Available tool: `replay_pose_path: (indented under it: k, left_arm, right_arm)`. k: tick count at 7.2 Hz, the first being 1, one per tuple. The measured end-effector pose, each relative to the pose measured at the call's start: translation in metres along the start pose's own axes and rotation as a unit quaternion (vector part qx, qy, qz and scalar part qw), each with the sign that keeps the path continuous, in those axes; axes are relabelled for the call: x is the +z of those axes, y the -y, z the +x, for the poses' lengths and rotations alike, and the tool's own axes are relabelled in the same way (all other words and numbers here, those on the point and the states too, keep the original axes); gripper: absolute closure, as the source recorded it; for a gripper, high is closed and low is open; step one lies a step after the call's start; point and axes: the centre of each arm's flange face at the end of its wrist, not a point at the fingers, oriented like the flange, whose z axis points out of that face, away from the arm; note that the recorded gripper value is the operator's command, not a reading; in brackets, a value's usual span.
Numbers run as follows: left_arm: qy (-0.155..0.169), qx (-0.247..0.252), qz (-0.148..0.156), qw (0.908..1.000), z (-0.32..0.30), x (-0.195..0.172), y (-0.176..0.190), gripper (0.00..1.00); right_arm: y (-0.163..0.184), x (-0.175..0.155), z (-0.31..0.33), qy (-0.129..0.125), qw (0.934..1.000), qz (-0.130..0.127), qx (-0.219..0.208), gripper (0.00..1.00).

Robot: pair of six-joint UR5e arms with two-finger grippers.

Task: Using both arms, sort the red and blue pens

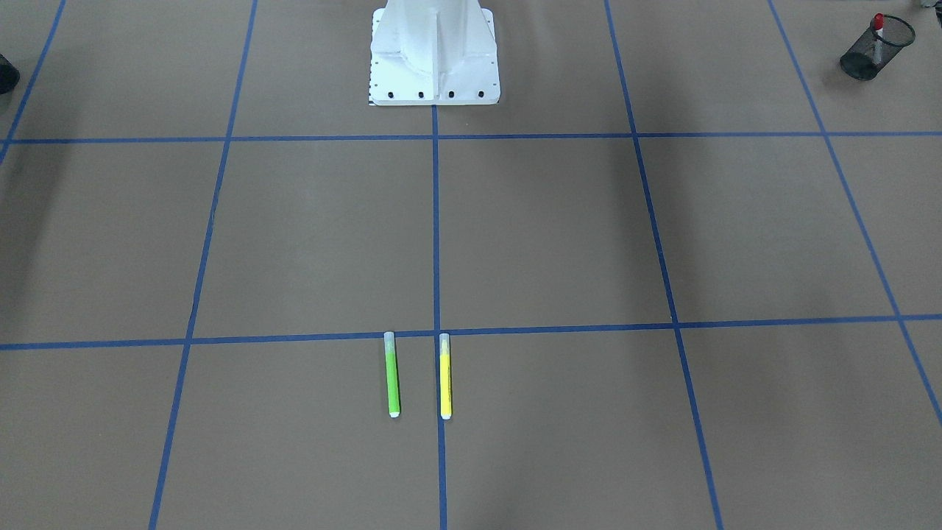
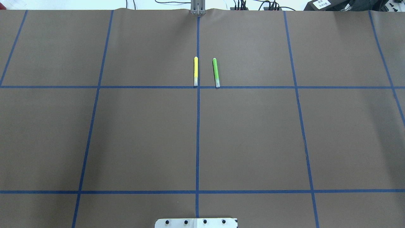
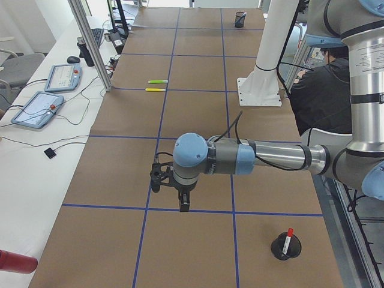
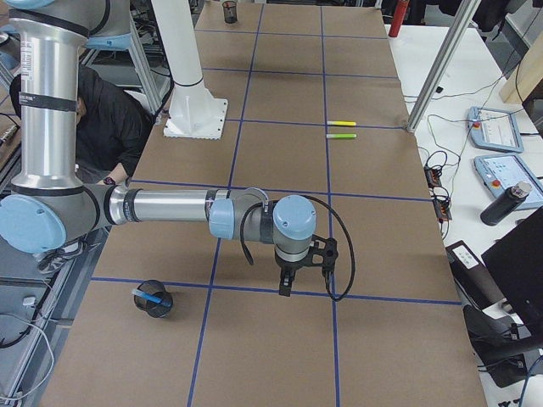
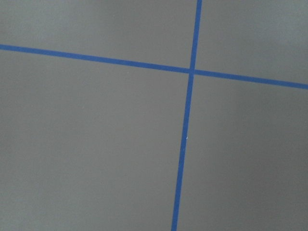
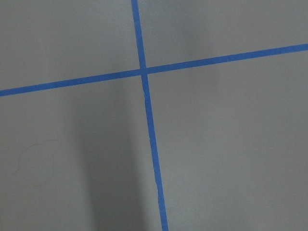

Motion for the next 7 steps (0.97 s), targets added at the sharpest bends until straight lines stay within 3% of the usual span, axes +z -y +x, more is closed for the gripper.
replay_pose_path:
  k: [3,7]
  left_arm:
    - [-0.007,0.044,0.001,0.999,0.05,0.012,0.038,0.0]
    - [0.0,0.051,-0.001,0.9987,0.044,0.03,0.046,0.0]
  right_arm:
    - [0.015,0.003,-0.025,-0.002,1.0,-0.003,0.002,0.0]
    - [0.035,0.015,-0.075,0.001,1.0,-0.003,0.009,0.0]
